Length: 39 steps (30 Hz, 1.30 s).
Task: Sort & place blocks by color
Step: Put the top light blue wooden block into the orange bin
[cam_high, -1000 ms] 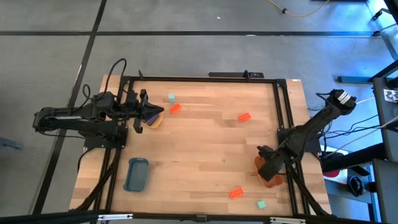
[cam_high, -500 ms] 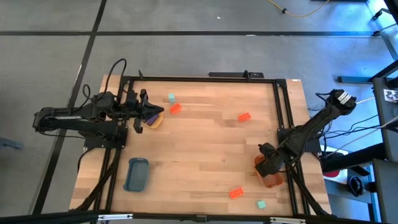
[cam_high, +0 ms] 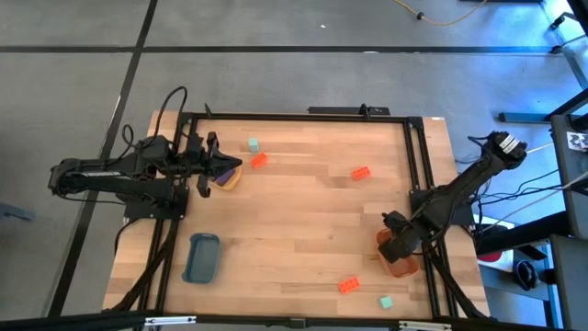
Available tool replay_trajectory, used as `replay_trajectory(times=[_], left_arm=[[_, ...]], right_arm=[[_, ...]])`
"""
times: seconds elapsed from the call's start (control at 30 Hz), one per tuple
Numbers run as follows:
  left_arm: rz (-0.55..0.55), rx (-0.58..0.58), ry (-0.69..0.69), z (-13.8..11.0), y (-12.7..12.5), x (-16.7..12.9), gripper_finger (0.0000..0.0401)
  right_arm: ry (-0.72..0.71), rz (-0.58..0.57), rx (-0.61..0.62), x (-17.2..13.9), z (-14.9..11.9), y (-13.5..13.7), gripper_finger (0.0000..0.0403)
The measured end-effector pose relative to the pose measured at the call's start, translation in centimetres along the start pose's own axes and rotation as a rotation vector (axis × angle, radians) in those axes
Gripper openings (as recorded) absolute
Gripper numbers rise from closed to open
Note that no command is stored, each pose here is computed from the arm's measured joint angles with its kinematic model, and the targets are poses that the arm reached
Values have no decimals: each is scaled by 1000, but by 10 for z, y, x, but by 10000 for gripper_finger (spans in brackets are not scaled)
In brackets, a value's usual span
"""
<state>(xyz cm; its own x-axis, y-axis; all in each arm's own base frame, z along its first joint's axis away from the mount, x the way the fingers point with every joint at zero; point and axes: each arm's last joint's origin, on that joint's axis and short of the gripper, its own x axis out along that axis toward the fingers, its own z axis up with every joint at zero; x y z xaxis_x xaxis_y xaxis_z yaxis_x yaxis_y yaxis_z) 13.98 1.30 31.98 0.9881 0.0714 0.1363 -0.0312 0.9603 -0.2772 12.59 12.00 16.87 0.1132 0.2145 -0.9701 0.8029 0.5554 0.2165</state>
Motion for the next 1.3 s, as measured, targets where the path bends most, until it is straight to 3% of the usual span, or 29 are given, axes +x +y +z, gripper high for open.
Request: replay_trajectory(times=[0.17, 0.23, 0.4, 0.6, 1.0, 1.1, 1.3], left_arm=[[-1, -1, 0, 0, 0, 0, 0], [-2, -4, 0, 0, 0, 0, 0], [-25, -42, 8, 0, -1, 0, 0], [-92, -97, 32, -1, -3, 0, 0], [-58, -104, 21, -1, -2, 0, 0], [-42, -104, 16, 0, -1, 0, 0], [-40, -68, 15, 0, -1, 0, 0]], right_arm=[[-38, 10, -120, -44, -5, 12, 244], [-95, 63, -161, -66, -6, 19, 244], [-416, 268, -208, -104, 4, 41, 244], [-837, 422, -227, -112, 40, 65, 244], [-1131, 852, -487, -116, 118, 66, 245], [-1230, 862, -575, -124, 124, 64, 245], [-1354, 734, -752, -130, 126, 65, 245]])
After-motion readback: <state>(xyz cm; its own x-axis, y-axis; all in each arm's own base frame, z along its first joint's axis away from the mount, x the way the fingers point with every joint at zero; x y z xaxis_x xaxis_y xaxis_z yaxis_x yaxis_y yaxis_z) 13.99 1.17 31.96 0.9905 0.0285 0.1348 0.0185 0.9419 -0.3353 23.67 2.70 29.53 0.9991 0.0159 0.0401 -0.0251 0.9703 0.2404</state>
